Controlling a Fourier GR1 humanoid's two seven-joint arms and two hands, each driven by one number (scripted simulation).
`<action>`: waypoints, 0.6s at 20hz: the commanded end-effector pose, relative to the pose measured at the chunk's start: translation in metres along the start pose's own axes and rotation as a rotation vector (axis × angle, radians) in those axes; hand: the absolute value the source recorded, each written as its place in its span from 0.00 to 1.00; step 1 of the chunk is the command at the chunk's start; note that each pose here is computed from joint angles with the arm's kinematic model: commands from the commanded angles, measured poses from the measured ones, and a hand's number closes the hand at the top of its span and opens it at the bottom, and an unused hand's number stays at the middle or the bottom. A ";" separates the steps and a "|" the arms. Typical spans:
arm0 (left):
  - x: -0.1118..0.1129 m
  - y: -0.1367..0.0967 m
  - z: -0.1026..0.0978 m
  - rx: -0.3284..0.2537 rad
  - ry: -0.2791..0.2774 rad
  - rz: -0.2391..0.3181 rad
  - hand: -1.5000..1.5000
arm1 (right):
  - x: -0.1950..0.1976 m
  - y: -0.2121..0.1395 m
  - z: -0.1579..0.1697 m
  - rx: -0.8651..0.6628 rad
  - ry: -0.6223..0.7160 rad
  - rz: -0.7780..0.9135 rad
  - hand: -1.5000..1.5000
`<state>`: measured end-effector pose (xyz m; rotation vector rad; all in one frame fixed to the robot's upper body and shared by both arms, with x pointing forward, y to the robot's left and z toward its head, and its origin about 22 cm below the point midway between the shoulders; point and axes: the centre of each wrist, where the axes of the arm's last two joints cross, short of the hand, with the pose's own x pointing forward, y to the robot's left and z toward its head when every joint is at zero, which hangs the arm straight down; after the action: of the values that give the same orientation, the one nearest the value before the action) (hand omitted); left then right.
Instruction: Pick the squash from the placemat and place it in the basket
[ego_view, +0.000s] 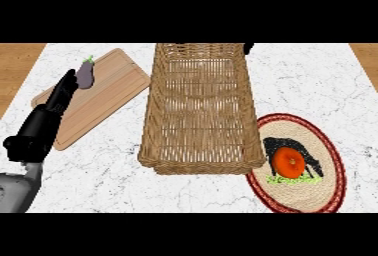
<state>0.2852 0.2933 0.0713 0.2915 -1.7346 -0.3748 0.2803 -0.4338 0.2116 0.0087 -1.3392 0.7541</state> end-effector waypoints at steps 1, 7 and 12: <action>0.002 0.005 -0.005 -0.013 -0.020 0.011 0.50 | -0.017 -0.011 -0.012 0.139 0.052 0.034 0.00; -0.005 -0.002 -0.002 -0.007 0.006 0.000 0.50 | -0.044 -0.016 -0.031 0.185 0.107 0.065 0.00; 0.011 -0.002 -0.008 -0.017 0.004 -0.012 0.50 | -0.075 0.009 -0.042 0.201 0.087 0.068 0.00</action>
<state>0.2925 0.2891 0.0735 0.2894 -1.7282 -0.3862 0.3091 -0.4476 0.1527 0.0701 -1.1922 0.9178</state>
